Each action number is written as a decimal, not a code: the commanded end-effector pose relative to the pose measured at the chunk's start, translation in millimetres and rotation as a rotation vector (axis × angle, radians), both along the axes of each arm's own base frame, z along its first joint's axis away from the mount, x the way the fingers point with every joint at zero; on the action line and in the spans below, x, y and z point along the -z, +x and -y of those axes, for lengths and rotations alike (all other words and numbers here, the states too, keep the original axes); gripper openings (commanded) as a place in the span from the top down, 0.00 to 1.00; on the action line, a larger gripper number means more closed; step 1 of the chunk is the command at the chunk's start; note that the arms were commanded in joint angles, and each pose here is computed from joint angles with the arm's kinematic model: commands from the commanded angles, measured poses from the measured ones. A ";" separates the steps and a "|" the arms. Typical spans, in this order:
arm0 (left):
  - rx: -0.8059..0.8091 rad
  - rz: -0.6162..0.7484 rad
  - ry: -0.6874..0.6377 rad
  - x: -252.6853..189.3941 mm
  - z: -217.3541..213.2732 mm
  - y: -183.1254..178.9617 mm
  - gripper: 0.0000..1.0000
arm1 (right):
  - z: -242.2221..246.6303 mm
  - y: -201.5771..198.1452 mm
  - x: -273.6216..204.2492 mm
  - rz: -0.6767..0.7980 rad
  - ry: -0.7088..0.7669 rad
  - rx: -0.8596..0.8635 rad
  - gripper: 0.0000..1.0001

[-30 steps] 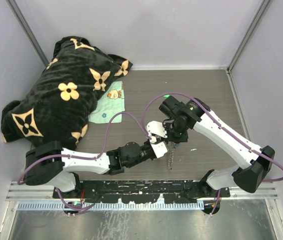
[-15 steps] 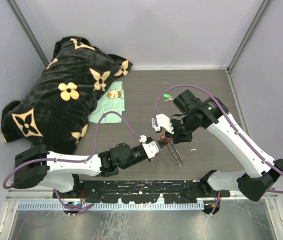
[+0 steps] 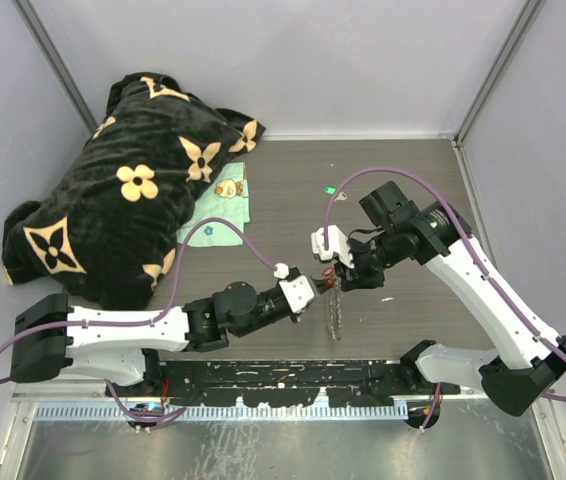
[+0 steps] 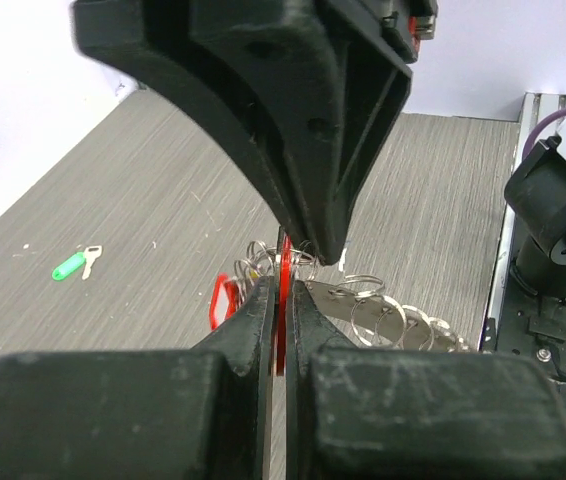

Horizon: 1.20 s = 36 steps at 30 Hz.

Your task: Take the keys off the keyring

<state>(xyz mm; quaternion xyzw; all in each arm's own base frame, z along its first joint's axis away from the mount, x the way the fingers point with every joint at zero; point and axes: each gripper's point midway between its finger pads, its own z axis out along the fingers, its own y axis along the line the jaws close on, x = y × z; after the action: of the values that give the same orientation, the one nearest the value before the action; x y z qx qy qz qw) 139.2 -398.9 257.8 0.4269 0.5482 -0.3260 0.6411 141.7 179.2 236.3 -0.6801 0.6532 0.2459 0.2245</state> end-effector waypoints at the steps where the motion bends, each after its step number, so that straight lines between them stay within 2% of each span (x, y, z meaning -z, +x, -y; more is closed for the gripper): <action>1: -0.020 0.023 -0.174 -72.5 -11.2 0.0 1.00 | -7.4 -3.4 -17.0 0.033 0.131 -0.018 0.83; 6: -0.005 0.027 -0.151 -79.9 -17.2 -3.9 1.00 | -9.3 -2.0 -29.0 0.053 0.228 -0.006 0.79; 12: 0.035 0.031 -0.139 -91.4 -21.3 -11.9 1.00 | -11.0 -3.6 -47.8 0.093 0.384 0.008 0.63; 14: 0.051 0.029 -0.143 -96.8 -22.0 -14.9 1.00 | -11.6 -5.3 -56.2 0.102 0.444 0.006 0.62; 22: 0.109 0.029 -0.184 -118.8 -25.0 -26.2 1.00 | -14.8 -25.8 -64.1 0.089 0.630 -0.065 0.61; 36: 0.168 0.004 -0.226 -139.3 -20.8 -36.7 1.00 | -16.4 -27.6 -75.9 0.103 0.719 -0.109 0.62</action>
<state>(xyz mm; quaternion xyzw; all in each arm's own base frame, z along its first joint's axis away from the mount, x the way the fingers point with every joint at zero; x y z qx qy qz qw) 110.7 -384.7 331.2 0.4400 0.5212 -0.3888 0.6193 115.6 191.8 291.2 -0.5913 0.5195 0.4337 0.4386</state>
